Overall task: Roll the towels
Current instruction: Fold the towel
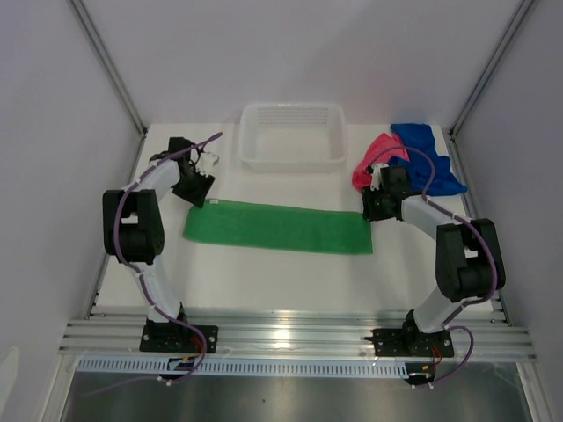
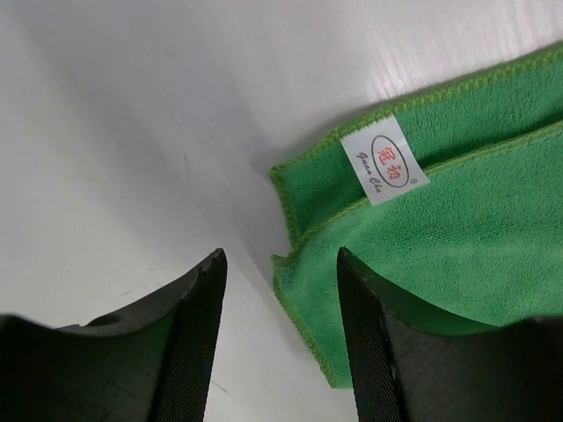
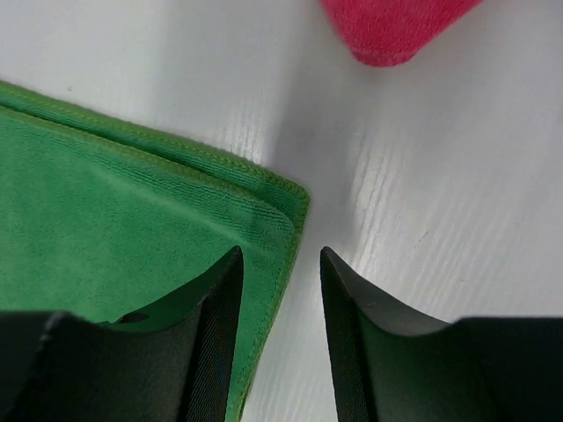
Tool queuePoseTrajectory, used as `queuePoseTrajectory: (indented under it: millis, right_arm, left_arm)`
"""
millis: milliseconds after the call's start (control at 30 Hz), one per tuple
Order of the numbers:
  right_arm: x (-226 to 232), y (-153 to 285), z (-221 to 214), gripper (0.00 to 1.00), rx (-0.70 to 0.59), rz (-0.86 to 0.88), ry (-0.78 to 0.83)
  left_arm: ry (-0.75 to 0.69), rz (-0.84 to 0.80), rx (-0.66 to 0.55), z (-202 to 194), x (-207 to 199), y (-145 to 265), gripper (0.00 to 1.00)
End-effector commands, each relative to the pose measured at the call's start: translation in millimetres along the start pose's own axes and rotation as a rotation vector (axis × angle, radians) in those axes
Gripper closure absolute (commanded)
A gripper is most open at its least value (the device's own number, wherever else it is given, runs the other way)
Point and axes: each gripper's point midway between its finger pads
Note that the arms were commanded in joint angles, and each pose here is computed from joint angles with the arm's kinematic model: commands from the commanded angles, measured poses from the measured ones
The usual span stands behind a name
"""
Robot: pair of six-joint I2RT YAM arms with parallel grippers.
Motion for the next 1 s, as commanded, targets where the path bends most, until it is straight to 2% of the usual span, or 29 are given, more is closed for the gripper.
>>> queuePoseTrajectory:
  millis: [0,133,267,333,367,433,467,500,533,567,767,967]
  right_arm:
    - [10,-11,10,0.56,-0.004,0.079,-0.060]
    - [7,-22,-7,0.55,0.066,0.055,-0.092]
    - [3,-26,-29,0.54,0.172,0.023,-0.132]
    - [2,-27,-38,0.55,0.201,0.017,-0.141]
    - [3,-27,-41,0.55,0.209,0.019,-0.142]
    - [4,-29,-47,0.62,0.234,0.030,-0.151]
    - [6,-29,-48,0.68,0.242,0.037,-0.155]
    - [8,-27,-51,0.73,0.253,0.045,-0.158]
    - [9,-25,-50,0.77,0.252,0.052,-0.162]
    - [11,-23,-51,0.83,0.253,0.057,-0.169]
    - [25,-8,-53,0.99,0.233,0.130,-0.178]
    - [25,1,-64,1.00,0.264,0.124,-0.186]
  left_arm:
    - [0.009,-0.037,0.013,5,-5,3,0.43]
    - [0.042,-0.029,0.104,-11,-3,-9,0.43]
    - [0.090,-0.082,0.135,-17,-15,-8,0.42]
    - [0.109,-0.094,0.150,-20,-19,-7,0.46]
    - [0.121,-0.093,0.152,-20,-20,-7,0.59]
    - [0.138,-0.124,0.162,-23,-27,-5,0.73]
    - [0.137,-0.139,0.162,-25,-30,-4,0.88]
    - [0.137,-0.150,0.170,-31,-35,-3,0.97]
    - [0.133,-0.145,0.159,-31,-36,-3,0.99]
    - [0.126,-0.139,0.152,-32,-35,-2,0.99]
    - [0.143,-0.146,0.139,-53,-44,3,0.99]
    - [0.173,-0.178,0.131,-67,-54,12,0.99]
Point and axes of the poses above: each gripper's point midway between its finger pads, its own y axis back along the fingers, its own x axis along the line the jaws close on, z = x × y, and after that the axes turned 3 degrees about -y, right-handed
